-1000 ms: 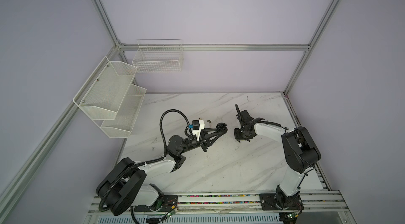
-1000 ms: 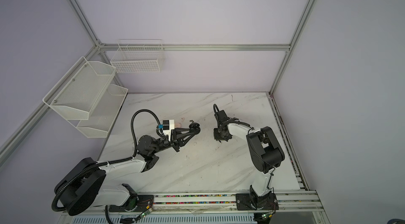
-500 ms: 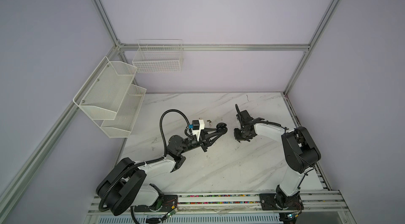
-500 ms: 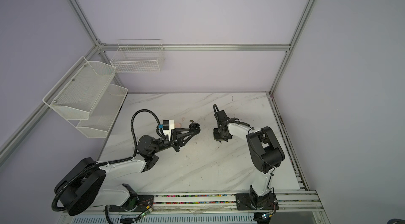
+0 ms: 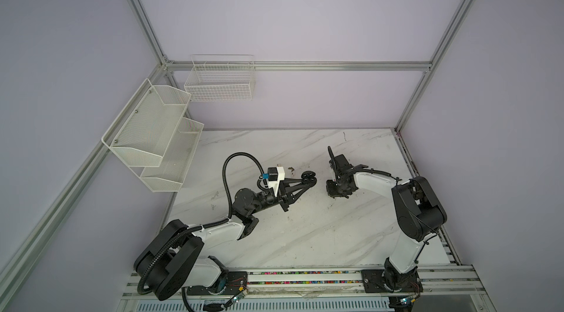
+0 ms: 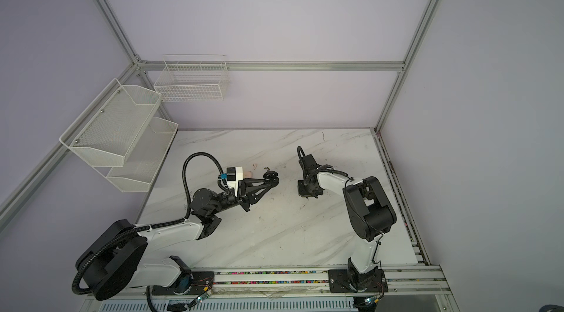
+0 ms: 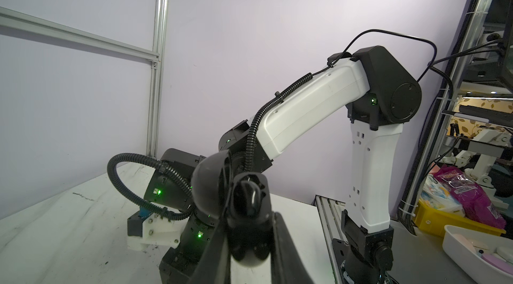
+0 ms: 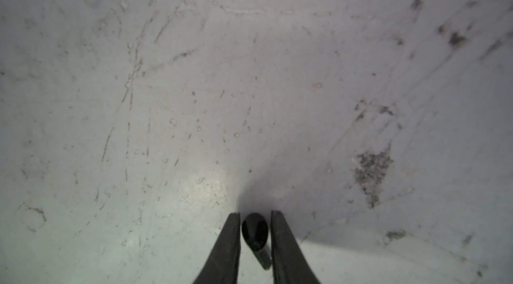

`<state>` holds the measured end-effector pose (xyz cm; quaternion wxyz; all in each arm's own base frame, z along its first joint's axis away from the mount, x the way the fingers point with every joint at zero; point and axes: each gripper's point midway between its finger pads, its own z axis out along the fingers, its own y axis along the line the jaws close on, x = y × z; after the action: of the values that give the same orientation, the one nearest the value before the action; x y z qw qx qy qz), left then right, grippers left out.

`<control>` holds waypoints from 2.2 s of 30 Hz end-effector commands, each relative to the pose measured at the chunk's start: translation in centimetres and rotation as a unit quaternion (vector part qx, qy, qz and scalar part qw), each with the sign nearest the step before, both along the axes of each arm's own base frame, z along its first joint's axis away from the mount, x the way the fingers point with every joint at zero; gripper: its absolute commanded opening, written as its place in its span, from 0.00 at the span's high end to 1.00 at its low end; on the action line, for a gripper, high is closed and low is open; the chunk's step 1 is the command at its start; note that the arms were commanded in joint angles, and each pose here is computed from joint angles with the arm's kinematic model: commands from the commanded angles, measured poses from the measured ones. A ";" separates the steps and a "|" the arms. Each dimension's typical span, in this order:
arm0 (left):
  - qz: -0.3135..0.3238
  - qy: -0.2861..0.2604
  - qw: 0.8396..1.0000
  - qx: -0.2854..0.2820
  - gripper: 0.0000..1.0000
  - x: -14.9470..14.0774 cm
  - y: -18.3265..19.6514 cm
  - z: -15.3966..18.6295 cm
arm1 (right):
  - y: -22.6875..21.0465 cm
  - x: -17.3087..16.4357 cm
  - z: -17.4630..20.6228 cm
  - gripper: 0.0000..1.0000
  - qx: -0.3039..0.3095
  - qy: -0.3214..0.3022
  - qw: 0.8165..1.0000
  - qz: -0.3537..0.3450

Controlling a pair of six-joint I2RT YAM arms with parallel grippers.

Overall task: Insert wireless bluetooth earbuds into charging case
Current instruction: Pick up the wireless bluetooth earbud from the center of the table, then insert the wireless bluetooth earbud into the charging case.

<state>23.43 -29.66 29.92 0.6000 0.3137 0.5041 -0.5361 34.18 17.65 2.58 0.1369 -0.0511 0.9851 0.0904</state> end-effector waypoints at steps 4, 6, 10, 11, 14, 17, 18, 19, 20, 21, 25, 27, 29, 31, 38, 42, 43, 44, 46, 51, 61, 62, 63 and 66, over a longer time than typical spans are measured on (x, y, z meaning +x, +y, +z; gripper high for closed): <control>0.001 -0.016 1.000 -0.011 1.00 -0.8 0.6 0.3 | -0.2 -0.4 -0.1 0.76 -0.007 0.005 1.000 -0.001; 0.001 -0.016 1.000 -0.011 1.00 -0.8 0.6 0.3 | -0.2 -0.2 -0.1 0.77 -0.008 0.005 1.000 -0.001; 0.002 -0.017 1.000 -0.012 1.00 -0.9 0.7 0.3 | -0.3 -0.3 -0.4 0.78 -0.012 0.007 1.000 -0.001; 0.003 -0.017 1.000 -0.012 1.00 -0.9 0.7 0.3 | -0.3 -0.3 -0.4 0.79 -0.013 0.008 1.000 -0.001; 0.003 -0.017 1.000 -0.012 1.00 -0.9 0.7 0.3 | -0.4 -0.5 -0.5 0.81 -0.013 0.009 1.000 -0.002; 0.003 -0.016 1.000 -0.011 1.00 -0.8 0.7 0.2 | -0.3 -0.5 -0.4 0.82 -0.011 0.007 1.000 -0.002; 0.003 -0.015 1.000 -0.011 1.00 -0.8 0.7 0.2 | -0.3 -0.5 -0.3 0.83 -0.010 0.007 1.000 -0.001; 0.003 -0.016 1.000 -0.011 1.00 -0.8 0.7 0.3 | -0.3 -0.5 -0.3 0.83 -0.009 0.006 1.000 -0.001; 0.003 -0.016 1.000 -0.011 1.00 -0.8 0.7 0.3 | -0.3 -0.4 -0.2 0.83 -0.008 0.005 1.000 -0.002; 0.004 -0.016 1.000 -0.012 1.00 -0.8 0.7 0.3 | -0.2 -0.4 -0.2 0.84 -0.008 0.003 1.000 -0.002; 0.006 -0.016 1.000 -0.014 1.00 -0.8 0.8 0.5 | -0.1 -0.2 0.4 0.84 -0.001 -0.005 1.000 -0.003; 0.008 -0.016 1.000 -0.016 1.00 -0.7 0.9 0.6 | 0.1 0.0 0.8 0.84 0.004 -0.011 1.000 -0.004; 0.011 -0.016 1.000 -0.018 1.00 -0.7 0.9 0.7 | 0.1 0.2 1.3 0.84 0.007 -0.019 1.000 -0.005; 0.013 -0.014 1.000 -0.021 1.00 -0.6 1.0 0.9 | 0.2 0.5 2.1 0.84 0.012 -0.029 0.999 -0.007; 0.008 0.006 0.999 -0.035 1.00 0.0 1.2 1.7 | 0.9 1.7 4.8 0.85 0.043 -0.074 0.996 -0.012; 0.009 0.015 0.999 -0.041 1.00 0.4 1.5 2.0 | 1.5 2.0 6.2 0.85 0.068 -0.094 0.993 -0.007; 0.010 0.018 0.999 -0.043 1.00 0.5 1.5 2.1 | 1.7 2.1 6.9 0.85 0.077 -0.104 0.992 -0.005; 0.011 0.020 0.999 -0.044 1.00 0.6 1.6 2.1 | 1.9 2.3 7.7 0.85 0.087 -0.116 0.989 -0.004; 0.011 0.023 0.999 -0.046 1.00 0.8 1.6 2.2 | 2.4 2.7 10.1 0.85 0.113 -0.148 0.983 0.002; 0.010 0.028 0.998 -0.056 1.00 1.4 1.9 2.9 | 4.1 3.4 17.9 0.86 0.192 -0.236 0.952 0.025; 0.001 0.015 0.998 -0.063 1.00 2.3 2.7 3.9 | 5.5 1.6 32.0 0.88 0.295 -0.341 0.890 0.069; -0.001 0.014 0.998 -0.062 1.00 2.4 2.6 3.9 | 5.6 1.4 32.7 0.88 0.301 -0.345 0.886 0.074; -0.004 0.013 0.998 -0.063 1.00 2.6 2.5 4.1 | 5.7 1.2 33.7 0.89 0.309 -0.351 0.881 0.077; -0.013 0.016 0.998 -0.067 1.00 3.5 1.9 4.2 | 6.0 0.2 36.4 0.90 0.339 -0.369 0.860 0.092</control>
<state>26.45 -27.42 29.77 0.5738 0.2527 0.5314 -0.5697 35.59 23.16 35.83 0.4774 -0.1080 0.7915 0.3659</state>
